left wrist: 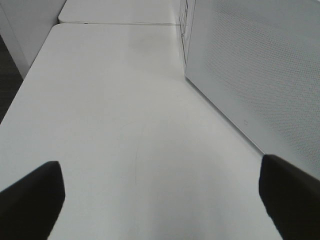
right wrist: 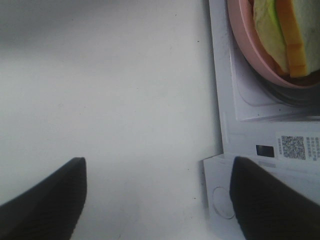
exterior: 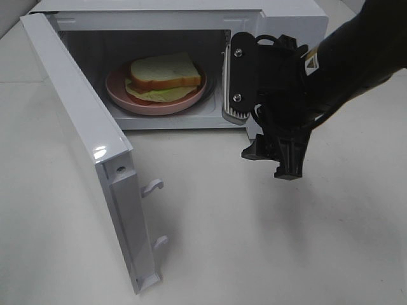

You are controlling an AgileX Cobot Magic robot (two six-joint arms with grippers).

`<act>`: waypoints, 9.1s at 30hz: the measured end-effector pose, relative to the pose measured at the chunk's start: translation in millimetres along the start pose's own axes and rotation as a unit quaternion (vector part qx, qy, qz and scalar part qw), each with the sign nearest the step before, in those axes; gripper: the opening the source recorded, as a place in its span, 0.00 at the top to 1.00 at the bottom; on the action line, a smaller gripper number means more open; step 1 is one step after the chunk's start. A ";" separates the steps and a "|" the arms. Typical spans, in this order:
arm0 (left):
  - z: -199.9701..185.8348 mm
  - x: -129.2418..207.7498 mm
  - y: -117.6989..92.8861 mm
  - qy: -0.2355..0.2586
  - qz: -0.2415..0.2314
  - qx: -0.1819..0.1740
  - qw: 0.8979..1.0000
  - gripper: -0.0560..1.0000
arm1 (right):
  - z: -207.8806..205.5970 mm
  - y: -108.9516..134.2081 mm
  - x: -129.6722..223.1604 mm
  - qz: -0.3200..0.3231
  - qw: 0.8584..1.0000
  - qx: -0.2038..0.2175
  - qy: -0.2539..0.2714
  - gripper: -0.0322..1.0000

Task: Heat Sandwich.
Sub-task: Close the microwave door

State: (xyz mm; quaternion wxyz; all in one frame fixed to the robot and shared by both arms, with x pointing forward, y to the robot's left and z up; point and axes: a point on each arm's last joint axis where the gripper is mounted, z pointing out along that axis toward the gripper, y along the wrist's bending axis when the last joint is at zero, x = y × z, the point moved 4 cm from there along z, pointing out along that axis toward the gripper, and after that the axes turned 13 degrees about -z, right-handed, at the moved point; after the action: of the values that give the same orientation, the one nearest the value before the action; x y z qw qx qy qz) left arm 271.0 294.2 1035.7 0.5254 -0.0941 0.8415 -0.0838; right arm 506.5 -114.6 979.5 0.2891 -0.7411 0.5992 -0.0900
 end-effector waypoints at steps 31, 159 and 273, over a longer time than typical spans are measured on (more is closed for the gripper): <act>0.0 0.0 0.0 0.000 0.000 0.000 1.000 0.01 | -72.2 72.4 30.6 0.168 0.985 0.037 -0.023 0.23; 0.0 0.0 0.0 0.000 0.000 0.000 1.000 0.01 | -218.0 199.3 108.2 0.600 0.745 0.291 -0.010 0.23; 268.9 -6.4 -62.4 -0.063 0.089 0.105 0.988 0.95 | -218.1 199.2 108.1 0.600 0.745 0.291 -0.010 0.23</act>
State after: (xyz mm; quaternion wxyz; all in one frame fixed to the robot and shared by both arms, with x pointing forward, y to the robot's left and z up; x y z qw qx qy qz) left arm 520.2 224.0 939.6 0.5898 0.0315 0.7982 -0.1185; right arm 264.0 -309.0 1027.7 0.4909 -0.1092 0.8623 -0.0599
